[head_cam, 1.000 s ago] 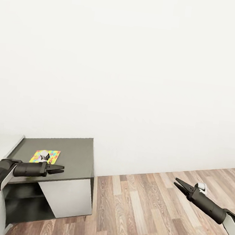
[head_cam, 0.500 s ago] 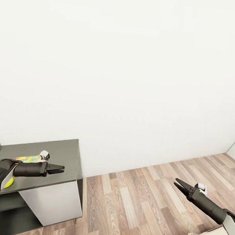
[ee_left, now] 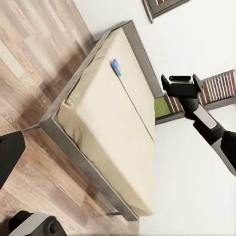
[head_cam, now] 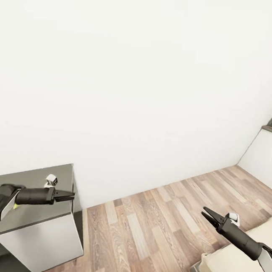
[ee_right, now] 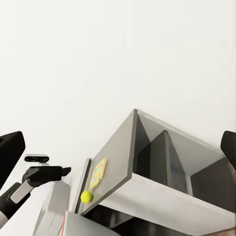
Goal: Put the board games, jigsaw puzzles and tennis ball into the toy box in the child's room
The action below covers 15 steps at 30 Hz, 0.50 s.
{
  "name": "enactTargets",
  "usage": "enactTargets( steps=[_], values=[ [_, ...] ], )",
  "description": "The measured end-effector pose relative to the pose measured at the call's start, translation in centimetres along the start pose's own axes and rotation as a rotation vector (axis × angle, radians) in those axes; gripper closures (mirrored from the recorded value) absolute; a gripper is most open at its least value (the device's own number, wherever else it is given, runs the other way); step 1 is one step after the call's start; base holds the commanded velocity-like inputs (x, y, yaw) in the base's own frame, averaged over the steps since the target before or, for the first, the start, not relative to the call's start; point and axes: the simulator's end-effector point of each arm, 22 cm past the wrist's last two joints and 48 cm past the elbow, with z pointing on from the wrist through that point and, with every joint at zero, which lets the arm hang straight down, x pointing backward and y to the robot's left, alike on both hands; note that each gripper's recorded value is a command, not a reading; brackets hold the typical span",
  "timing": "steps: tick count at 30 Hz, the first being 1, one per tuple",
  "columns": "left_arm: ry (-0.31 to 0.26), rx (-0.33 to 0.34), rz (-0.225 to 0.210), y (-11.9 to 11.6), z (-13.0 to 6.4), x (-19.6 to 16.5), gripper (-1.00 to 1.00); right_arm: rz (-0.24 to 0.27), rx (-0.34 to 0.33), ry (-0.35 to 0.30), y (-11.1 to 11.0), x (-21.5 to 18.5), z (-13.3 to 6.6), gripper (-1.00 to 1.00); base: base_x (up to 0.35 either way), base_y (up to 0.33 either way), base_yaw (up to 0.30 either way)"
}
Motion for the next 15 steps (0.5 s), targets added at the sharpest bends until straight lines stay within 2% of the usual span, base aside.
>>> enactTargets(
  steps=[15],
  values=[
    [-0.001,0.000,-0.008,0.13,-0.02,0.15,-1.00,0.000,0.001,-0.001,-0.04,-0.04,-0.06,-1.00,0.000,0.000,-0.281]
  ],
)
